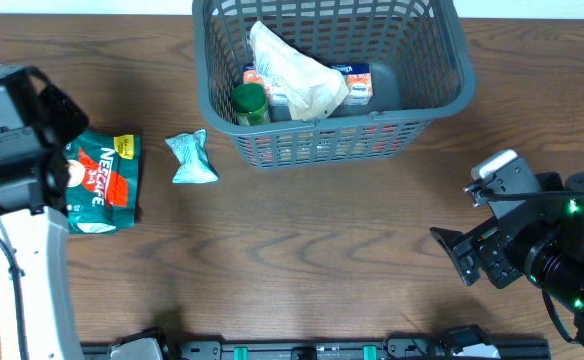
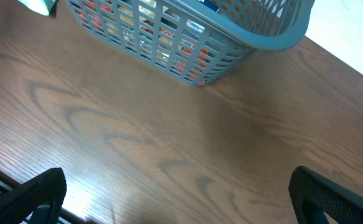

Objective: Pack container
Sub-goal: 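Lower the left gripper onto the green Nescafé pouch and grasp it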

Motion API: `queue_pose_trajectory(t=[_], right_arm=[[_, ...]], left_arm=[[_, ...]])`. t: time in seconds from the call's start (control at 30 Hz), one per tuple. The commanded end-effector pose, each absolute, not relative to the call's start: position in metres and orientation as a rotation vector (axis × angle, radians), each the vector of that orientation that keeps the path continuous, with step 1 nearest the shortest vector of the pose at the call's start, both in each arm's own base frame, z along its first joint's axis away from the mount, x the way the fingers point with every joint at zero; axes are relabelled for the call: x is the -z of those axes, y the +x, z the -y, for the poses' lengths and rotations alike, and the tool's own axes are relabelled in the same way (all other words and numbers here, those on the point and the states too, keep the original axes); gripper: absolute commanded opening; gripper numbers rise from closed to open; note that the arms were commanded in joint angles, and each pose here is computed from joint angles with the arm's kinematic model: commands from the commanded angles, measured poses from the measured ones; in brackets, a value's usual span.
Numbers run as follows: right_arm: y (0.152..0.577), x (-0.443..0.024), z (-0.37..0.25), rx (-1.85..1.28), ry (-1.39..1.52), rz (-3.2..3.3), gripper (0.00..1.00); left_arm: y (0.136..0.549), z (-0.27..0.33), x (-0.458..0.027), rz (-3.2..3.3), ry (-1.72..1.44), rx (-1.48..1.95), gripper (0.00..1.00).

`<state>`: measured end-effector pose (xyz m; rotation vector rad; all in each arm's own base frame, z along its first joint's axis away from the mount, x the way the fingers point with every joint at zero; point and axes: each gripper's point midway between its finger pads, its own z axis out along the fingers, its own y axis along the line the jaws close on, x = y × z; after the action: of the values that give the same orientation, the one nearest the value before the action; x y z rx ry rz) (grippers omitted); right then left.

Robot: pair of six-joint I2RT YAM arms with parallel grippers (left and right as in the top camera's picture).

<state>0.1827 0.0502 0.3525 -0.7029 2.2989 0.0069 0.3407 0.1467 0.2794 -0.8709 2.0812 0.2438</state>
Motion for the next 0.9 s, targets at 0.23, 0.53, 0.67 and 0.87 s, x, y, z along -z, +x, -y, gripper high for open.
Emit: queue_pose_trajectory(t=[0.23, 0.53, 0.67, 0.87], right_arm=[[0.182, -0.353, -0.050, -0.007, -0.688, -2.304, 0.99], [0.182, -0.353, -0.050, -0.007, -0.689, -2.304, 0.99], [0.182, -0.353, -0.050, -0.007, -0.689, -2.304, 0.99], [0.182, -0.353, -0.050, -0.007, -0.689, -2.304, 0.99]], left_arm=[[0.325, -0.211, -0.240, -2.197, -0.914, -0.156, 0.99], [0.334, -0.223, -0.151, -2.455, -0.950, -0.121, 0.99], [0.340, -0.233, -0.114, -2.536, -0.939, -0.153, 0.99], [0.354, -0.237, -0.073, -2.602, -0.871, -0.086, 0.99]])
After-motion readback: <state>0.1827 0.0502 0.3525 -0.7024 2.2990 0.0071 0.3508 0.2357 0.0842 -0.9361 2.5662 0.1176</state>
